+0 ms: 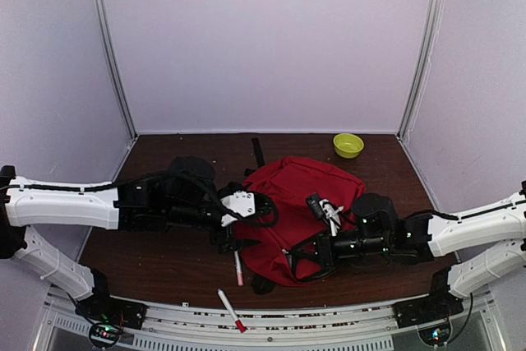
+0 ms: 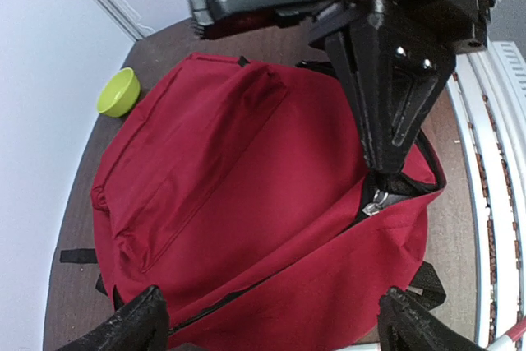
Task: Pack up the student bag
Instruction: Zip the student bag into the largest pocket of the bag.
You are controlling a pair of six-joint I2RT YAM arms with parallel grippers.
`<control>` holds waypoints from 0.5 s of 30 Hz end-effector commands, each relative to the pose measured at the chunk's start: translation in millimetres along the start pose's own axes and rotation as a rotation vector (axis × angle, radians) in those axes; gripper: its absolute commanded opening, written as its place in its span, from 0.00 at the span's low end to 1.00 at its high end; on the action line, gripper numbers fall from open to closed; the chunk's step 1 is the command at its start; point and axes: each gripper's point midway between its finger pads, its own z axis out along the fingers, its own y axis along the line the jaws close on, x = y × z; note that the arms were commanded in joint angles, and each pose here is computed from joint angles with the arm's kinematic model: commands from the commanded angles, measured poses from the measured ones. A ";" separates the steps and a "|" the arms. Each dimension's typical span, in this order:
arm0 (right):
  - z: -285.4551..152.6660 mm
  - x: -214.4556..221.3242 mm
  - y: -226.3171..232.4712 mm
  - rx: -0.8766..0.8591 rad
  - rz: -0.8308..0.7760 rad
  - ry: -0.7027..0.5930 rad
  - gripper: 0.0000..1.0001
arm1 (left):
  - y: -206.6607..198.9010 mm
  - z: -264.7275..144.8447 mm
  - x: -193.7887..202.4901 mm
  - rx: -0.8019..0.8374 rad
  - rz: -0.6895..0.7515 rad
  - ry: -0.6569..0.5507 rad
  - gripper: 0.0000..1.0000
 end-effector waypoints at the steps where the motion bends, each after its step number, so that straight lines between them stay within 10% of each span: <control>1: -6.1 0.8 -0.2 0.001 0.004 -0.020 0.00 | -6.5 17.2 -14.4 0.043 0.128 0.012 0.88; 15: -17.8 -1.9 5.1 -0.016 0.011 -0.041 0.00 | -24.1 45.1 3.3 0.182 0.221 0.123 0.76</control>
